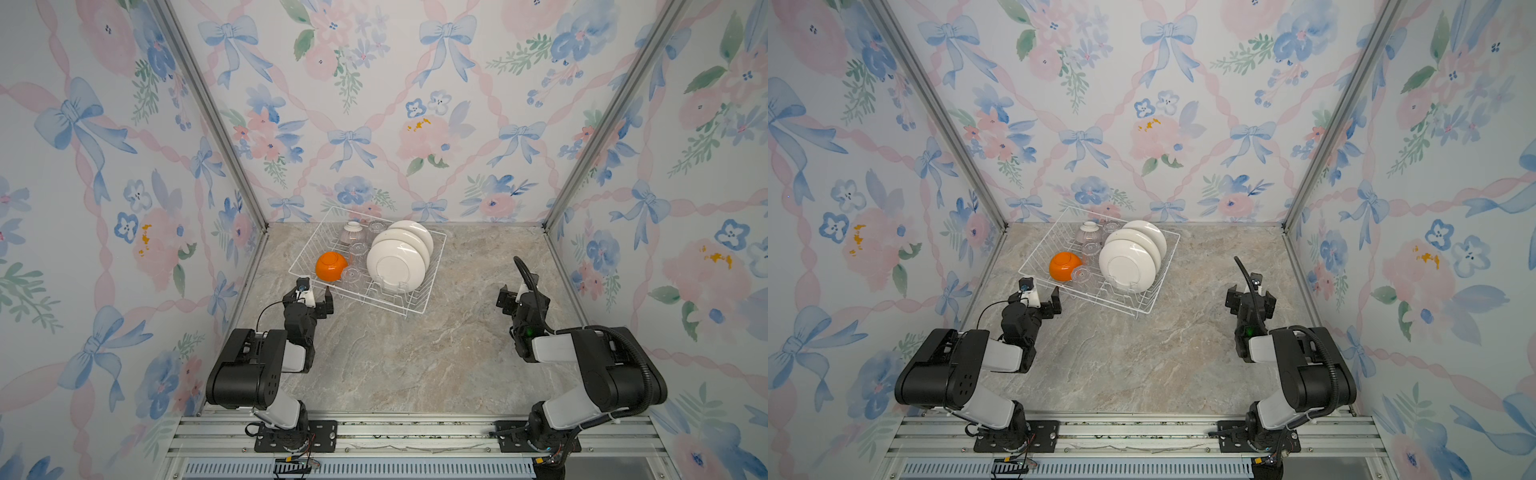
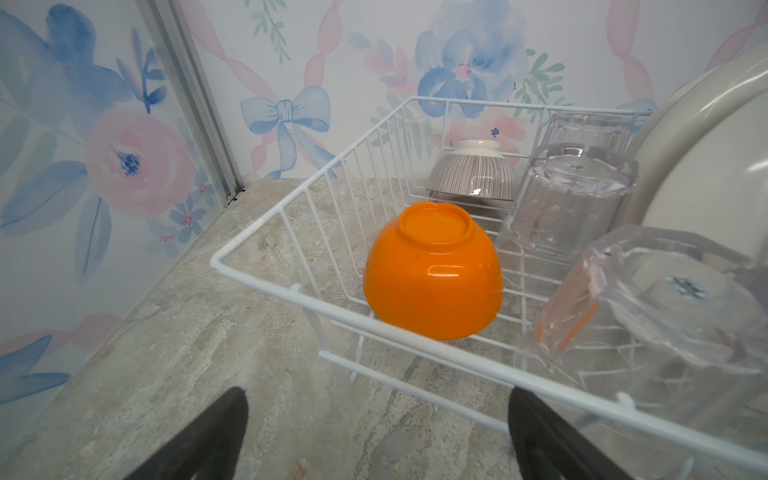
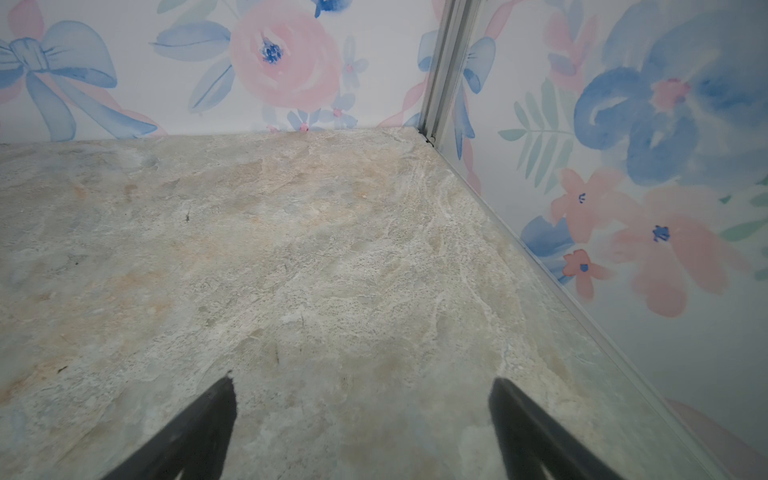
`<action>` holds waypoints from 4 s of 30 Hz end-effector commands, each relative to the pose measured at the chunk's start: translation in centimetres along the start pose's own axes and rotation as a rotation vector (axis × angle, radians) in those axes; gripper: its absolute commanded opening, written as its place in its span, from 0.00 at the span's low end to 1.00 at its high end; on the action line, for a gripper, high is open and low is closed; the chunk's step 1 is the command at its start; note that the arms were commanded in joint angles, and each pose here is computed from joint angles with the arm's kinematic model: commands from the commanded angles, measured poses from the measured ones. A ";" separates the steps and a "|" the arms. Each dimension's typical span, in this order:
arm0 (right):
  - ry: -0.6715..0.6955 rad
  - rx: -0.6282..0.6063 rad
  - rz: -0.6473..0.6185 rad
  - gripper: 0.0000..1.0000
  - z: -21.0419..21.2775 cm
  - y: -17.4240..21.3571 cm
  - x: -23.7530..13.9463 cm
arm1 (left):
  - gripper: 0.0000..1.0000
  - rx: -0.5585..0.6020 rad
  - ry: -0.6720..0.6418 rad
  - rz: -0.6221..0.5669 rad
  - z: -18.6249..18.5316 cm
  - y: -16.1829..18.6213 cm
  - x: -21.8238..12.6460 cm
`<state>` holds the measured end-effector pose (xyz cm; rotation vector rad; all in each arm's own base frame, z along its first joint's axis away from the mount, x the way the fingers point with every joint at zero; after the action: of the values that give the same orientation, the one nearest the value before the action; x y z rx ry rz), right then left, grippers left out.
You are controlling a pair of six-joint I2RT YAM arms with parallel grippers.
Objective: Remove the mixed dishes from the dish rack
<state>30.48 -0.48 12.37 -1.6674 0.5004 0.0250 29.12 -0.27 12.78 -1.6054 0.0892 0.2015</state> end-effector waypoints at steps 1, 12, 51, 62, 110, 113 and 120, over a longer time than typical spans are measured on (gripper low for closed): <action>-0.011 0.007 -0.018 0.97 0.2 -0.5 0.0 | 0.98 0.009 0.009 0.019 0.0 0.4 0.0; -0.064 -0.044 -0.042 0.97 1.2 -1.3 -0.7 | 0.98 0.010 -0.196 0.012 0.1 -1.6 -0.4; -0.589 0.192 0.471 0.77 17.5 -10.7 -11.3 | 0.98 -0.285 0.023 0.286 -7.1 -7.6 -6.7; -0.588 0.139 0.497 0.63 20.3 -9.7 -9.9 | 0.98 -0.242 -0.016 0.259 -6.4 -7.4 -7.3; -0.046 -0.010 0.620 0.26 11.9 -2.8 -8.5 | 0.98 -0.232 -0.027 0.249 -6.2 -7.5 -7.4; -0.020 0.003 0.636 0.24 10.5 -2.0 -9.3 | 0.98 -0.232 -0.025 0.252 -6.3 -7.5 -7.3; 0.006 0.052 0.645 0.22 7.7 -1.1 -11.4 | 0.98 -0.241 -0.010 0.259 -6.5 -7.6 -7.2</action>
<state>25.39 13.18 17.26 -1.3380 0.8264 0.4717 23.88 -6.73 21.65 -1.8414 0.2619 0.4429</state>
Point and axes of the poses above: each gripper's point midway between its finger pads, its own x axis out along the fingers, its own z axis along the line the jaws close on, y = z × x, the point moved 9 cm from there along -x, back along the fingers, and after that the axes turned 5 degrees about -x, right-handed, at the moved point
